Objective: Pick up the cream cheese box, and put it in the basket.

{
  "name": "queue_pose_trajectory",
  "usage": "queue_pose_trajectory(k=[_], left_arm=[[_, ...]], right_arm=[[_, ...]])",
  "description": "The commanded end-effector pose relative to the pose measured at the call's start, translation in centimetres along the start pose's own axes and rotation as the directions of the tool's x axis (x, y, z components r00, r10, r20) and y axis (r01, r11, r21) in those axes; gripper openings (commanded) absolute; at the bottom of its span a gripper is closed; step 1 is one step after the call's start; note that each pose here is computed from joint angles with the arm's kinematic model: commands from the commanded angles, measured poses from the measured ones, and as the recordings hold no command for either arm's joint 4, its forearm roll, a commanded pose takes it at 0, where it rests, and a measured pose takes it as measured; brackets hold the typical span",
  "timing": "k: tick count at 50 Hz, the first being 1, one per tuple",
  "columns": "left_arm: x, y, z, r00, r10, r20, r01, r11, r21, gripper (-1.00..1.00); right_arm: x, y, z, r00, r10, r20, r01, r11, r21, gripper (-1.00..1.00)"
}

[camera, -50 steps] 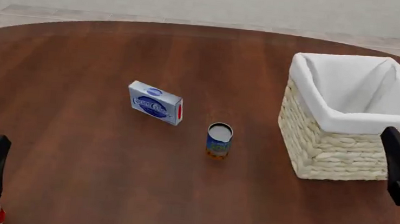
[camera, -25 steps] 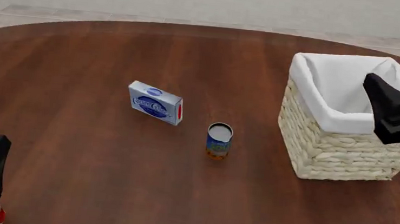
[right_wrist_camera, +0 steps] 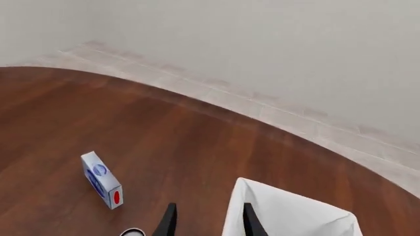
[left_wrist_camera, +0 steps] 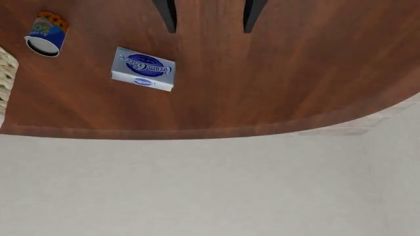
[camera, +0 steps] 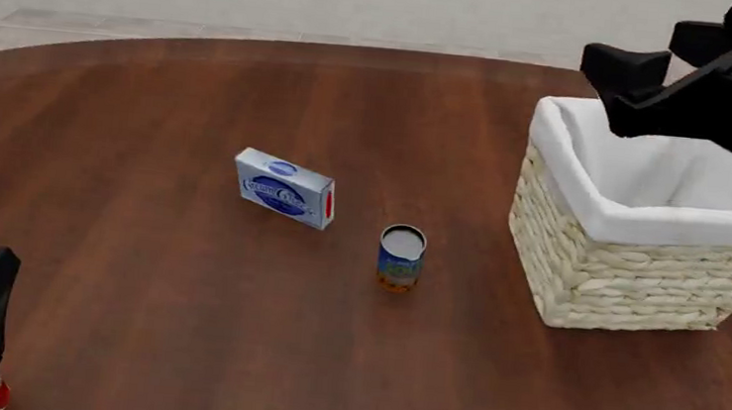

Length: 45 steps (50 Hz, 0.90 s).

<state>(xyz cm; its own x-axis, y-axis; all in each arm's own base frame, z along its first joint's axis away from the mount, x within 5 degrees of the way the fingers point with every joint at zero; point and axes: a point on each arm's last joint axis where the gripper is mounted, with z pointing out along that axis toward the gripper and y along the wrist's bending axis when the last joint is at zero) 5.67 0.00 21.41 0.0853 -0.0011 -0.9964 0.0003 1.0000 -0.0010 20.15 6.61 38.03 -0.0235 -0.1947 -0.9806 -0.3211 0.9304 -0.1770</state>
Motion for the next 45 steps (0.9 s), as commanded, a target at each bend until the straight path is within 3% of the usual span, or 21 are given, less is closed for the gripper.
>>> queue_pose_trajectory(k=[1, 7, 9, 11, 12, 31, 38, 45], left_arm=[[0.0, 0.0, 0.0, 1.0, 0.0, 0.0, 0.0, 1.0, 0.0, 1.0], [0.0, 0.0, 0.0, 1.0, 0.0, 0.0, 0.0, 1.0, 0.0, 1.0], [0.0, 0.0, 0.0, 1.0, 0.0, 0.0, 0.0, 1.0, 0.0, 1.0], [0.0, 0.0, 0.0, 1.0, 0.0, 0.0, 0.0, 1.0, 0.0, 1.0], [0.0, 0.0, 0.0, 1.0, 0.0, 0.0, 0.0, 1.0, 0.0, 1.0], [0.0, 0.0, 0.0, 1.0, 0.0, 0.0, 0.0, 1.0, 0.0, 1.0], [0.0, 0.0, 0.0, 1.0, 0.0, 0.0, 0.0, 1.0, 0.0, 1.0], [0.0, 0.0, 0.0, 1.0, 0.0, 0.0, 0.0, 1.0, 0.0, 1.0]], right_arm=[[-2.3, 1.3, 3.3, 0.998, 0.032, -0.047, -0.035, 0.996, -0.077, 1.0], [-3.6, 2.0, 4.6, 0.998, 0.029, -0.057, -0.035, 0.994, -0.107, 1.0], [-4.1, 2.6, 5.1, 0.995, 0.068, -0.073, -0.077, 0.988, -0.13, 1.0], [-4.3, 2.5, 5.5, 0.996, 0.052, -0.074, -0.061, 0.99, -0.127, 1.0], [-4.5, 3.2, 5.7, 0.994, 0.075, -0.085, -0.087, 0.985, -0.149, 1.0], [-6.9, 5.4, 9.1, 0.988, 0.034, -0.149, -0.067, 0.973, -0.222, 1.0], [-7.0, 6.6, 11.1, 0.977, 0.025, -0.213, -0.078, 0.966, -0.246, 1.0], [-7.3, 7.1, 12.6, 0.971, -0.017, -0.24, -0.048, 0.964, -0.262, 1.0]])
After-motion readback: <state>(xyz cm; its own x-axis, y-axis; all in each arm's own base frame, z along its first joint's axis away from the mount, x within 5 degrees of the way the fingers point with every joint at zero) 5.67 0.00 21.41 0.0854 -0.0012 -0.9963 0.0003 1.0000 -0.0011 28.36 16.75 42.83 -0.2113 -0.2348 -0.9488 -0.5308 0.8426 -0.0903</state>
